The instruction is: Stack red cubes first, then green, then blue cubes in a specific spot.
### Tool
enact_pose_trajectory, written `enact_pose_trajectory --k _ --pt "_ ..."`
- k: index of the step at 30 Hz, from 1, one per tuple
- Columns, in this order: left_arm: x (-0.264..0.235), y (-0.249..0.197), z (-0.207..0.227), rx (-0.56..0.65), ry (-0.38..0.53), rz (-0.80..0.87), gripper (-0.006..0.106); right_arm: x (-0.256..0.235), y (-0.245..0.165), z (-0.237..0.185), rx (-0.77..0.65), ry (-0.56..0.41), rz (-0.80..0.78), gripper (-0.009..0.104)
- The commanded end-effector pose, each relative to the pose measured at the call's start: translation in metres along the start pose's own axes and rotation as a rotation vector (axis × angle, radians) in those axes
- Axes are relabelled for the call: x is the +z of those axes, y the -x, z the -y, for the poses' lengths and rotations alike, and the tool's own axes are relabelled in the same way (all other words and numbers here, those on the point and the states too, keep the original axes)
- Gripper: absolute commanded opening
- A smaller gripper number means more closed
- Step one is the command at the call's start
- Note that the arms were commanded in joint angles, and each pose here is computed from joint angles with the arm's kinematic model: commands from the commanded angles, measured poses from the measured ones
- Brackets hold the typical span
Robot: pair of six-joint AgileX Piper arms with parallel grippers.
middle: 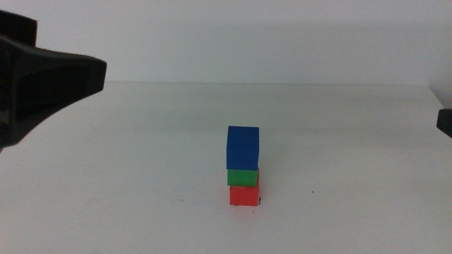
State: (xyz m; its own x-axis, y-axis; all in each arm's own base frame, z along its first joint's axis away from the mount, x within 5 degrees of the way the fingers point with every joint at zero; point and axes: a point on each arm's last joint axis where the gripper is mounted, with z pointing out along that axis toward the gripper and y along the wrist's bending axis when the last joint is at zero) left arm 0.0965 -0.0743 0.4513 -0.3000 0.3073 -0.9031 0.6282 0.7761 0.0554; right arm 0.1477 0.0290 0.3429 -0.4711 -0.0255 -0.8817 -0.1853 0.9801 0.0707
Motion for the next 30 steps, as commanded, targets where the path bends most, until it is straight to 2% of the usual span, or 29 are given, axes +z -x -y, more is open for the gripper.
enact_pose_trajectory --k 1,3,6,12,18,23,26,30 --pt "0.001 0.0 -0.001 0.004 0.006 0.01 0.094 -0.001 0.0 0.001 0.002 -0.008 0.01 0.093" --pt "0.006 -0.004 -0.002 0.017 0.024 0.0 0.094 -0.001 0.0 0.001 0.002 -0.008 0.01 0.093" --pt "0.018 -0.009 -0.007 0.02 0.073 0.11 0.094 -0.001 0.0 0.001 0.002 -0.008 0.01 0.093" --pt "0.037 -0.05 -0.027 -0.06 0.232 0.313 0.094 -0.001 -0.01 0.002 0.011 -0.006 0.008 0.093" --pt "0.028 -0.149 -0.03 -0.142 0.431 0.263 0.094 -0.018 -0.067 0.01 -0.061 -0.08 0.138 0.093" --pt "0.022 -0.216 -0.018 -0.172 0.559 0.296 0.094 -0.022 -0.134 0.018 -0.038 -0.16 0.223 0.093" --pt "0.022 -0.237 -0.014 -0.179 0.607 0.338 0.094 -0.02 -0.165 0.019 -0.04 -0.162 0.26 0.093" --pt "0.032 -0.254 -0.016 -0.201 0.62 0.292 0.094 -0.012 -0.183 0.02 -0.055 -0.172 0.269 0.093"
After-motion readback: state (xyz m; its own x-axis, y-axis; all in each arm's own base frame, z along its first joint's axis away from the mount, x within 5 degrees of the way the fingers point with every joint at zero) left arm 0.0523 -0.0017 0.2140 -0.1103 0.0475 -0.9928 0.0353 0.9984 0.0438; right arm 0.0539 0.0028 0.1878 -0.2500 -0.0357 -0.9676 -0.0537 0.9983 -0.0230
